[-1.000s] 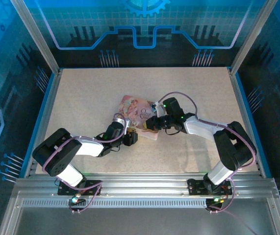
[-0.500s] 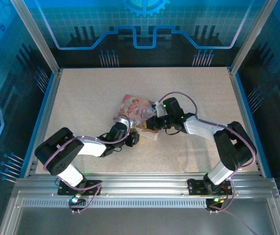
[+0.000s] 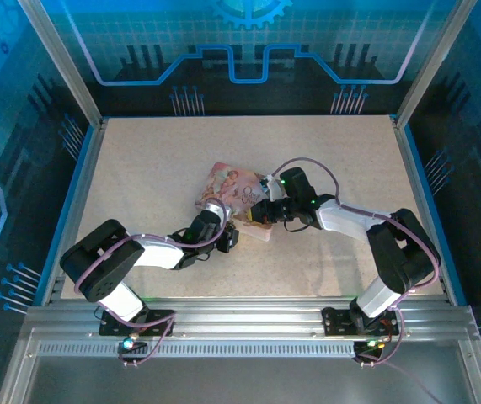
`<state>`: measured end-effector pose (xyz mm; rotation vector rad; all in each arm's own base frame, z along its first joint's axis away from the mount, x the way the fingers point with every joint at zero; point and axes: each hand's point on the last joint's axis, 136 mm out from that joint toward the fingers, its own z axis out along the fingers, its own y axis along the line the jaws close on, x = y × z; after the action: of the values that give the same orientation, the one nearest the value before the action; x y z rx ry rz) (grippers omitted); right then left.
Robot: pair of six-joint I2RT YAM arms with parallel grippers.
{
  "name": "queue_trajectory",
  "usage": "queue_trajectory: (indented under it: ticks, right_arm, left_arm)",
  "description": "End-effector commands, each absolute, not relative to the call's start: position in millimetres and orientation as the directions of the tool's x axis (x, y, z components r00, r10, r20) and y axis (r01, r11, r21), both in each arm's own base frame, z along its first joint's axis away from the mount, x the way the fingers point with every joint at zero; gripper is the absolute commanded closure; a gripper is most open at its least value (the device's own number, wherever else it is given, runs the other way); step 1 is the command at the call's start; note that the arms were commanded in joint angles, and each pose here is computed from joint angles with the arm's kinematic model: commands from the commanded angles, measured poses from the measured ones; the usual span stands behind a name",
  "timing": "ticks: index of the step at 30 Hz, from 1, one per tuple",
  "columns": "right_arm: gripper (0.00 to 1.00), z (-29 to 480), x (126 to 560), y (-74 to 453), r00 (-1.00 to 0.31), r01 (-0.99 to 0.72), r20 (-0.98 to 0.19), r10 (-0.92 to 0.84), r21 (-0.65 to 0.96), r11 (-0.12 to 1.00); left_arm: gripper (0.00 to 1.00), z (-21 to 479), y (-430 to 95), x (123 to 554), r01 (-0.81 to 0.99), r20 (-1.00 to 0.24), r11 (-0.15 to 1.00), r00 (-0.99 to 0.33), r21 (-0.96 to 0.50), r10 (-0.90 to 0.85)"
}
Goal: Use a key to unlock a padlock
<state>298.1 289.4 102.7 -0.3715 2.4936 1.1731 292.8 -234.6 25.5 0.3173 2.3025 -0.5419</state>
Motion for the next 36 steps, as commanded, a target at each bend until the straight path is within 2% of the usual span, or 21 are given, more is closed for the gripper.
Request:
queue_trajectory:
  ticks: [1,16,36]
  right_arm:
    - [0.96,72.2,284.2,273.9,-0.941,-0.294,-0.326,-0.088,0.666,0.685]
    - [0.96,72.8,284.3,274.1,-0.941,-0.295,-0.327,-0.086,0.667,0.684]
    - [0.96,71.3,284.1,274.0,-0.942,-0.291,-0.326,-0.082,0.67,0.683]
  left_arm:
    - [0.64,51.5,-248.9,306.3,0.408,-0.767,0.865,-0.64,-0.293,0.042]
    - [0.59,66.8,-253.8,302.4,0.412,-0.768,0.843,-0.64,-0.346,-0.003]
    - [0.61,58.2,-257.0,303.5,0.393,-0.737,0.85,-0.676,-0.351,0.008]
